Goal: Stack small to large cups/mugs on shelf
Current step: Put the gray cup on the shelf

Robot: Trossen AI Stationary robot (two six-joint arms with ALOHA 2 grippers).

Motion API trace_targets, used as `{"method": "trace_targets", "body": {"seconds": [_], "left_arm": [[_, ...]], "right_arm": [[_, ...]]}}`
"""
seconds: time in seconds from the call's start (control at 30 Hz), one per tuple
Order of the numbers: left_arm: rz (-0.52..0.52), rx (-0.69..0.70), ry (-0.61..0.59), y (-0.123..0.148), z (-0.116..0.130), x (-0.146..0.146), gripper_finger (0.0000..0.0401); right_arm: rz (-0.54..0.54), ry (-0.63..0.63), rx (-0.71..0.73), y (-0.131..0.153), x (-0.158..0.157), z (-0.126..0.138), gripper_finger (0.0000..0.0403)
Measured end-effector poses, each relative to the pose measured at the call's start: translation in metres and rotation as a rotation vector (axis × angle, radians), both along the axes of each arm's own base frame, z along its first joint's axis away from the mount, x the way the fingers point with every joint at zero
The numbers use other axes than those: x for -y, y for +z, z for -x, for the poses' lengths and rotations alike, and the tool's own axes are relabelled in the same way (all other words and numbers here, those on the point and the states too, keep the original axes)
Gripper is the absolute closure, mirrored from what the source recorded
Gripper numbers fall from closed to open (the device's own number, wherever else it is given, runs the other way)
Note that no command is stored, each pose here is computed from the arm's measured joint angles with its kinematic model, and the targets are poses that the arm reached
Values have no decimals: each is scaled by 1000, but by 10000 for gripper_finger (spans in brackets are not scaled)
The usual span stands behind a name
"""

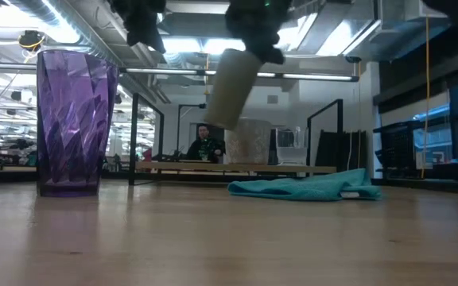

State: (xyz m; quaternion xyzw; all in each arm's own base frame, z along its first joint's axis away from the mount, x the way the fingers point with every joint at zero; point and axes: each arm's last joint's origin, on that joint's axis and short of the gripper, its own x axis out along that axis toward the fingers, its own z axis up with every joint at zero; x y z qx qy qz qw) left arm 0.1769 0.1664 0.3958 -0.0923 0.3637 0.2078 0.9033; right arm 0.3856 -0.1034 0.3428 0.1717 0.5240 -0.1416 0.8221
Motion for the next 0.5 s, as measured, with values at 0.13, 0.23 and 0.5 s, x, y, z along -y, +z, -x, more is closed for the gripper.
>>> {"method": "trace_targets", "body": {"seconds": [0.13, 0.23, 0.5], "left_arm": [[9, -24, 21, -1, 2, 1, 401], [5, -27, 27, -1, 3, 1, 401], [5, -31, 52, -1, 3, 0, 401]], "right_arm": [[41, 49, 21, 1, 15, -19, 391], [112, 107, 23, -2, 22, -33, 391], [232, 145, -30, -22, 33, -49, 391]]}}
